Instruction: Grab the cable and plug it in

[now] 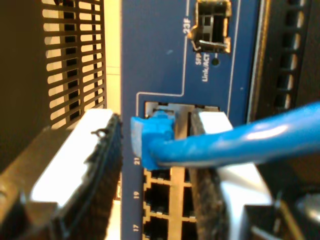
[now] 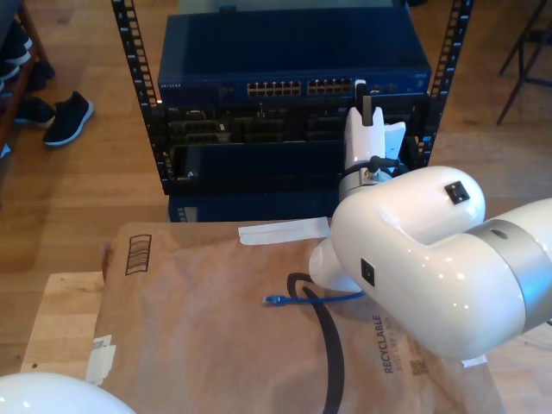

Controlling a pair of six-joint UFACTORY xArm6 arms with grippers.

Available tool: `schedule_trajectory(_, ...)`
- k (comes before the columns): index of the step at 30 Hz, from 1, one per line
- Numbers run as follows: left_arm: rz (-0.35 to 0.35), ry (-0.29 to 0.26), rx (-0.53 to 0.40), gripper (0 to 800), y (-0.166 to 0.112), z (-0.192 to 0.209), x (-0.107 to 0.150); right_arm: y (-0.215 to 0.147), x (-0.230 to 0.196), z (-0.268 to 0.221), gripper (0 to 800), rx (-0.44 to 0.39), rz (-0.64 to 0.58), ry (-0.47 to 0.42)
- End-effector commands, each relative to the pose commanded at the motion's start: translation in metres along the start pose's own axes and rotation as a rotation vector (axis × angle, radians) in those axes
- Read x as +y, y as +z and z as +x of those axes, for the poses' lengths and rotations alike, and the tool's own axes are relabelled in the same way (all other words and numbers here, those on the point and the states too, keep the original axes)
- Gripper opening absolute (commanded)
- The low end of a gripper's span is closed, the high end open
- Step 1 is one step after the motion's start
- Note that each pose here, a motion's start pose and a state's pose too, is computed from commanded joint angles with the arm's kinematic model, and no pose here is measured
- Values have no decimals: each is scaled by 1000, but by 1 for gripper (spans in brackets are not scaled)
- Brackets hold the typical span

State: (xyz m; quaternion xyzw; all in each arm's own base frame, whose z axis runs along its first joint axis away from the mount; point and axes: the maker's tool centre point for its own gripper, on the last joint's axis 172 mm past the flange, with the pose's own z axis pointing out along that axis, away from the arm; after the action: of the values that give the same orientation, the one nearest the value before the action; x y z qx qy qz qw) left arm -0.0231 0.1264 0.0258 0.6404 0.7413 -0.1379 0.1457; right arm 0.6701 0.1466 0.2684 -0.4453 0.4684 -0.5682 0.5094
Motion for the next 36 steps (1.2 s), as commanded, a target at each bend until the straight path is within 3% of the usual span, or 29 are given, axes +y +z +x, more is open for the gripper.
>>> schedule_trajectory(2,0,0,0,800,0,0,0,0,0,0,181,0,1,0)
schedule_trajectory(6,0,0,0,800,0,0,0,2,-3,0,50,3,8,6)
schedule_trajectory(8,0,0,0,800,0,0,0,2,-1,0,24,2,7,6)
schedule_trajectory(17,0,0,0,800,0,0,0,12,-7,-4,6,5,32,21)
schedule_trajectory(19,0,0,0,800,0,0,0,10,-6,-4,43,4,28,19)
schedule_trajectory(20,0,0,0,800,0,0,0,10,-6,-4,135,0,27,16)
schedule_trajectory(23,0,0,0,800,0,0,0,7,-8,-4,311,-7,23,12)
schedule_trajectory(30,0,0,0,800,0,0,0,-19,-27,7,350,-22,-17,-8)
schedule_trajectory(36,0,0,0,800,0,0,0,-58,-20,1,385,-108,-162,-40)
